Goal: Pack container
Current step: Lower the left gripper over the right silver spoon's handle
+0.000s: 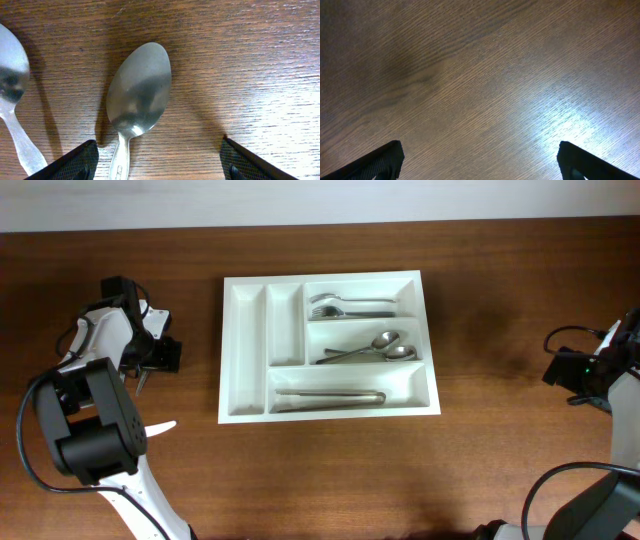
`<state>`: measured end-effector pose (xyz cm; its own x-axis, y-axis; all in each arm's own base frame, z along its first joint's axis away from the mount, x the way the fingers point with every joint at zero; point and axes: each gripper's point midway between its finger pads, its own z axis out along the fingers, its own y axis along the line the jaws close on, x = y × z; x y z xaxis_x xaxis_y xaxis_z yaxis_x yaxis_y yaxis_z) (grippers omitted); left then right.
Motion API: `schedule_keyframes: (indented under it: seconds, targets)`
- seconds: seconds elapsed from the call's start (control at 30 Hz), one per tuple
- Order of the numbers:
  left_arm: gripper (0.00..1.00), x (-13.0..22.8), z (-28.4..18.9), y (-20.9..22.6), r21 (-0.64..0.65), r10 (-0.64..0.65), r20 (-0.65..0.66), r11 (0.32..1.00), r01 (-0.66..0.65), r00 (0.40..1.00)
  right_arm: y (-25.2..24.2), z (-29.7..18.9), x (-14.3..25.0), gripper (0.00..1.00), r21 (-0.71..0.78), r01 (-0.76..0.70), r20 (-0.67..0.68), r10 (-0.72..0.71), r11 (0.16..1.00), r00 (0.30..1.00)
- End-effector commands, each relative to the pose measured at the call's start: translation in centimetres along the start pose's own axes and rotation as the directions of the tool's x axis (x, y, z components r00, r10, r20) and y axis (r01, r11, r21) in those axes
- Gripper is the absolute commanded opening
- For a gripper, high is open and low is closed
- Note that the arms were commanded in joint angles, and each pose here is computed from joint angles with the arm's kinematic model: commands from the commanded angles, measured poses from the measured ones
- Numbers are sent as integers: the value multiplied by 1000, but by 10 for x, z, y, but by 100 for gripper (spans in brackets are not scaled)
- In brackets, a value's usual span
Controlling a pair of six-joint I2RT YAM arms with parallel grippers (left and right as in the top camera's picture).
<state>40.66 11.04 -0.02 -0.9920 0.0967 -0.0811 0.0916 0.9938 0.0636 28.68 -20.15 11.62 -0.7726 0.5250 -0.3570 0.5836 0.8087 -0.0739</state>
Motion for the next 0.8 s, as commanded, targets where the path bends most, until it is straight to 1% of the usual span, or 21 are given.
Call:
schedule_keyframes:
  seconds: [0.0, 0.37, 0.67, 0.77]
  targets:
    - [80, 12, 22, -9, 42, 4, -60, 999, -2, 998, -2, 3, 2, 99, 3, -5, -9, 5, 1000, 1000]
    - [80, 12, 22, -12, 63, 2, -56, 998, 2, 998, -2, 3, 2, 99, 3, -5, -9, 5, 1000, 1000]
    - [79, 18, 22, 0, 67, -39, -66, 997, 43, 997, -2, 3, 2, 99, 4, -5, -9, 5, 1000, 1000]
    - [74, 20, 22, 1, 68, -43, -71, 997, 48, 997, -2, 3, 2, 99, 3, -5, -9, 5, 1000, 1000]
